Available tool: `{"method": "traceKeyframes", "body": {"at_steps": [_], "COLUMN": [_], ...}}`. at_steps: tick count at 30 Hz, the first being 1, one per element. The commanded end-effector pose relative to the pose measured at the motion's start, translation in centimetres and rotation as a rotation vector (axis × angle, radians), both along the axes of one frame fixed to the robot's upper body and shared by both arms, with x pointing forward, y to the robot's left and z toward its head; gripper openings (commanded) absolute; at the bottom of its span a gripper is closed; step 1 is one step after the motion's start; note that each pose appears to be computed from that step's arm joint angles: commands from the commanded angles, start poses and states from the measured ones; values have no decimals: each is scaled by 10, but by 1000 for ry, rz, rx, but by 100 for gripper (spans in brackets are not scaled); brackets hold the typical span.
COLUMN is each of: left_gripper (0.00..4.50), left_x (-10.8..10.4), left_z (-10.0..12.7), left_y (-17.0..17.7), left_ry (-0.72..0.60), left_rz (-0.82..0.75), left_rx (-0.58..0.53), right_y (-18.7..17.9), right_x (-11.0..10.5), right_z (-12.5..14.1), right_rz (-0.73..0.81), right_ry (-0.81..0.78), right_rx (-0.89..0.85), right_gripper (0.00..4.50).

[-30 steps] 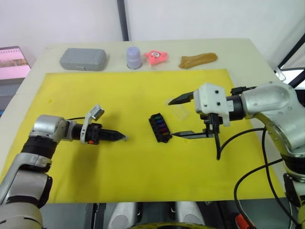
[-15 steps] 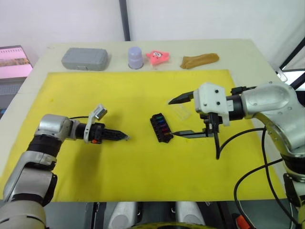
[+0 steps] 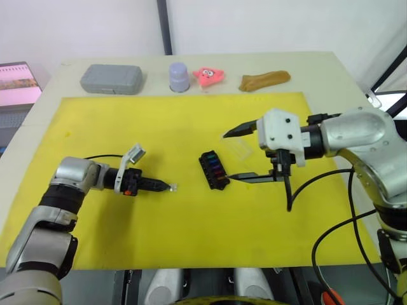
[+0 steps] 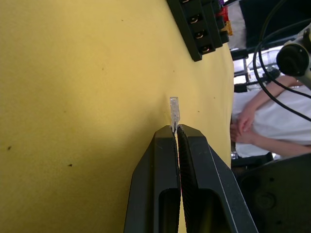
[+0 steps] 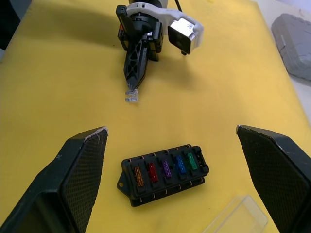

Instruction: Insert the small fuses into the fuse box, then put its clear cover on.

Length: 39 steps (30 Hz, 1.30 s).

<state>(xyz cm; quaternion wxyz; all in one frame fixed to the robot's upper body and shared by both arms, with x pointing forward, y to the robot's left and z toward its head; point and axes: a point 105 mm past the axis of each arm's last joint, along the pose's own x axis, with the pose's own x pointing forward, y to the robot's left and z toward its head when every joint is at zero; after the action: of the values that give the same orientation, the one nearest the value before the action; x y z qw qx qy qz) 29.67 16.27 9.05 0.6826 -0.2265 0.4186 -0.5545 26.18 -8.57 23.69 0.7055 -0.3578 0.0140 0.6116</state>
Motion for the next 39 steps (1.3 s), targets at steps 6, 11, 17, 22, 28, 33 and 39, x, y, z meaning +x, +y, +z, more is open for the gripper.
{"method": "traceKeyframes", "body": {"at_steps": [6, 11, 17, 22, 28, 33, 39], "left_gripper": [9, 9, 9, 0, 0, 0, 0], "left_x": [7, -3, -13, -14, -16, -18, -18], "left_z": [70, 112, 138, 147, 152, 155, 154], "left_y": [-12, -24, -38, -47, -55, -62, -64], "left_ry": [-511, -750, -868, -917, -941, -950, -948], "left_rz": [-64, -146, -212, -230, -255, -267, -269], "left_rx": [-45, -55, -71, -85, -107, -127, -130], "right_y": [3, 10, 17, 22, 34, 42, 46], "right_x": [2, 7, 13, 13, 13, 15, 15], "right_z": [4, 8, 19, 23, 26, 27, 28], "right_rz": [-22, -64, -51, -30, -6, -1, 3], "right_ry": [82, 310, 432, 465, 472, 474, 482], "right_rx": [52, 77, 84, 71, 69, 80, 95], "right_gripper": [450, 450, 450, 235, 235, 235, 235]}}
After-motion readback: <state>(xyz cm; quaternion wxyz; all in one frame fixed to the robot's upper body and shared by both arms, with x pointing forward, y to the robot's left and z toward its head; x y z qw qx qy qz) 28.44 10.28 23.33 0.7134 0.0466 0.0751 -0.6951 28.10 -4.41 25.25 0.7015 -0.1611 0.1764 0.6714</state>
